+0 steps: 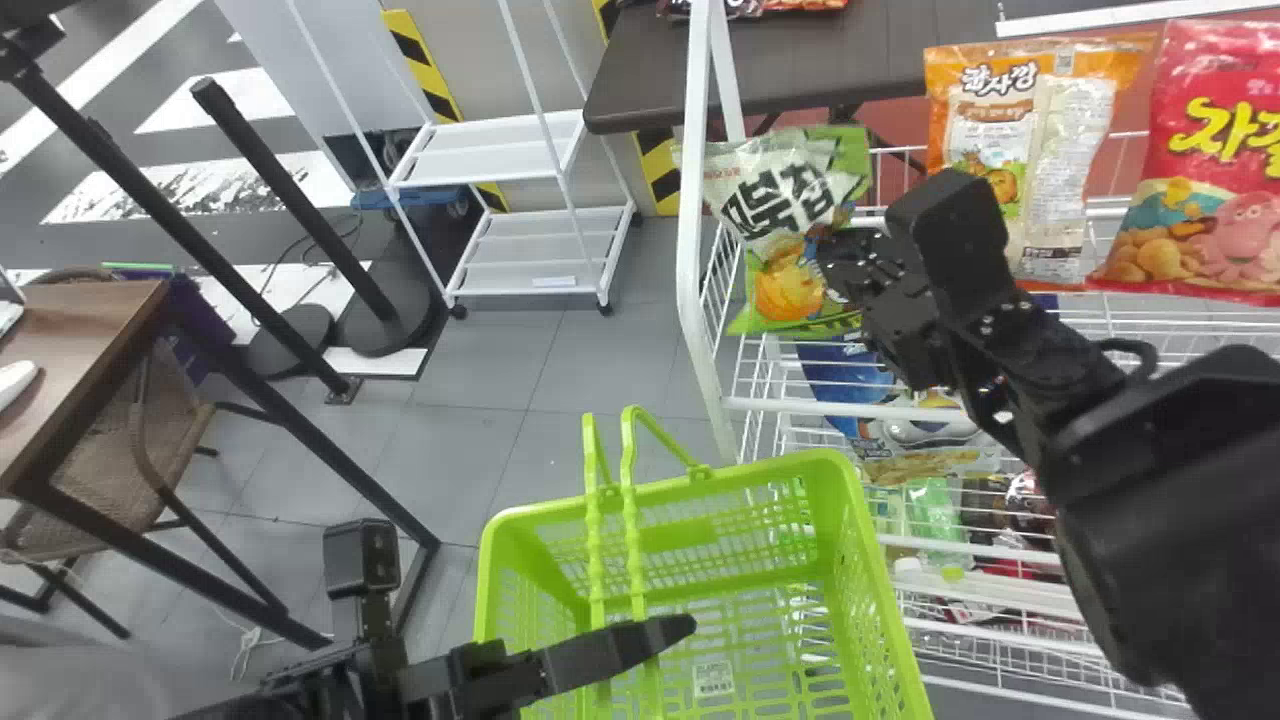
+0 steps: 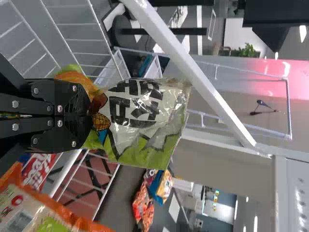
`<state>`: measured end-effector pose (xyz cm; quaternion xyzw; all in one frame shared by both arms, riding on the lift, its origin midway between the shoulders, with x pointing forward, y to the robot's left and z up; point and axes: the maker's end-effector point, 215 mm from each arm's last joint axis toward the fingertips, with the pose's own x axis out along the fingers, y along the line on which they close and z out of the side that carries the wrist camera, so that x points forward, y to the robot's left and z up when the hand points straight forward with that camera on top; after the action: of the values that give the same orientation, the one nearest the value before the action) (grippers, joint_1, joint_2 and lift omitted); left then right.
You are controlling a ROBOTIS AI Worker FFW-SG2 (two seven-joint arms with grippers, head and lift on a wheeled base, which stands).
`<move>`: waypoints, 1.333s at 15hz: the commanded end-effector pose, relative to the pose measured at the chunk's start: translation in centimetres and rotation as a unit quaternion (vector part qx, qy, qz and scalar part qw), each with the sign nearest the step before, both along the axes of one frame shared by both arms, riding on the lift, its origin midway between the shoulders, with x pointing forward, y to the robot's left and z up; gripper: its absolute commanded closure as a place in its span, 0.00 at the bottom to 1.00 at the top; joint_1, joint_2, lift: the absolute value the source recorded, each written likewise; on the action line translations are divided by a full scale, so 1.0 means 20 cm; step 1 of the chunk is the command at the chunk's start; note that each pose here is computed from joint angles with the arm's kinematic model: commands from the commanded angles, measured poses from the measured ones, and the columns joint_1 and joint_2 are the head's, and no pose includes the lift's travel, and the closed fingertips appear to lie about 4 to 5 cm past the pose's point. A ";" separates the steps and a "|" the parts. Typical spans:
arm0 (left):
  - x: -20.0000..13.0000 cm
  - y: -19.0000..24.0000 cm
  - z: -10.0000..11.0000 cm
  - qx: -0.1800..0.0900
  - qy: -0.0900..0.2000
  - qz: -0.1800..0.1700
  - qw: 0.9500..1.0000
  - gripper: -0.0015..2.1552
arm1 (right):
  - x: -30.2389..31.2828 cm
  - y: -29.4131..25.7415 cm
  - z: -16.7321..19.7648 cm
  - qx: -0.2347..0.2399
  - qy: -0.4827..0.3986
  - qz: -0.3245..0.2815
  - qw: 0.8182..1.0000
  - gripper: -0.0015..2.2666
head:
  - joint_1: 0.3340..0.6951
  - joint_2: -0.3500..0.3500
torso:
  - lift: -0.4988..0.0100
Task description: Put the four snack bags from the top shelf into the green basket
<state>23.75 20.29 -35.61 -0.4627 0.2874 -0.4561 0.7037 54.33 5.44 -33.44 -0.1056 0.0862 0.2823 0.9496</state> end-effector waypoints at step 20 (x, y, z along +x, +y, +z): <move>0.06 -0.09 0.04 -0.021 -0.010 -0.024 0.999 1.00 | -1.22 0.38 -0.56 -0.045 0.326 0.131 0.935 0.99 | 1.00 1.00 | 0.98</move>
<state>25.15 18.64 -34.97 -0.4644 0.2838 -0.4788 0.6889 30.68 11.60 -42.91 -0.0535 0.3682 0.4064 0.8345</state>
